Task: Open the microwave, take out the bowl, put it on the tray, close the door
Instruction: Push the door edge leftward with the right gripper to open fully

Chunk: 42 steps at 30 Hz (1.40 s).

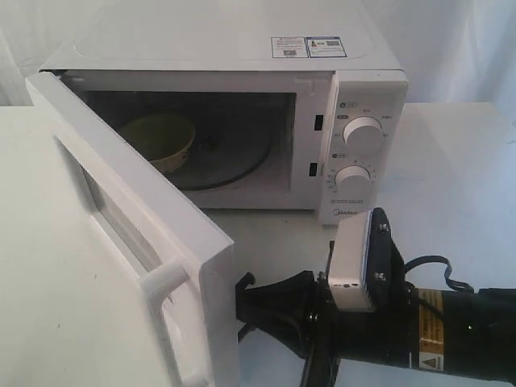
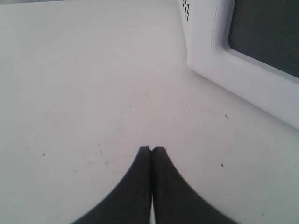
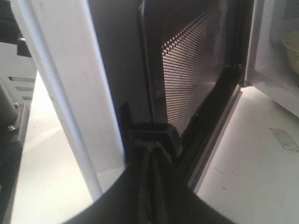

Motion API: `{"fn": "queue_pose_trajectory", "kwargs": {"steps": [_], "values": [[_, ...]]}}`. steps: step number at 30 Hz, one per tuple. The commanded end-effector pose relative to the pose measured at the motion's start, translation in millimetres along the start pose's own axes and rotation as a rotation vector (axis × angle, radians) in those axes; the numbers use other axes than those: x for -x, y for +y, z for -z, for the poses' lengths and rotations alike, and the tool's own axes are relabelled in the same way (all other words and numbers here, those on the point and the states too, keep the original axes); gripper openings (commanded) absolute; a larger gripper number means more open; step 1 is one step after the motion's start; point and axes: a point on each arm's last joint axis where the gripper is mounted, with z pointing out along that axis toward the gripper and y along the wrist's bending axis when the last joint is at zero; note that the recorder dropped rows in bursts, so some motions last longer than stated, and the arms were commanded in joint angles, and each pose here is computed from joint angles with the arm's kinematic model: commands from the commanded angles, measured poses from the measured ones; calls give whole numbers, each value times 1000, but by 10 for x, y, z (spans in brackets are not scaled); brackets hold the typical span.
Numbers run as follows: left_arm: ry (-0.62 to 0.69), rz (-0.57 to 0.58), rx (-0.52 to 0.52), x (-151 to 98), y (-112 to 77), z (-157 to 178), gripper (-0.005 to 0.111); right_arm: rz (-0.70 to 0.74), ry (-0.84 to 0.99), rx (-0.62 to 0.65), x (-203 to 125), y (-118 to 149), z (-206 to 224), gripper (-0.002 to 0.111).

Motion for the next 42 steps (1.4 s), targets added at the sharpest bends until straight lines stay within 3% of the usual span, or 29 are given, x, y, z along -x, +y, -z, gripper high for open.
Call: {"fn": "queue_pose_trajectory", "kwargs": {"steps": [1, 17, 31, 38, 42], "values": [[4, 3, -3, -19, -3, -5, 0, 5, -29, 75, 29, 103, -8, 0], [4, 3, -3, -19, -3, -5, 0, 21, -18, 170, 20, 305, -93, 0], [4, 3, -3, -19, -3, -5, 0, 69, -24, 170, 37, 315, -109, 0], [4, 3, -3, -19, -3, -5, 0, 167, 69, 55, 65, 267, -26, 0], [4, 3, -3, -19, -3, -5, 0, 173, 121, -90, 105, 178, 46, 0]]}}
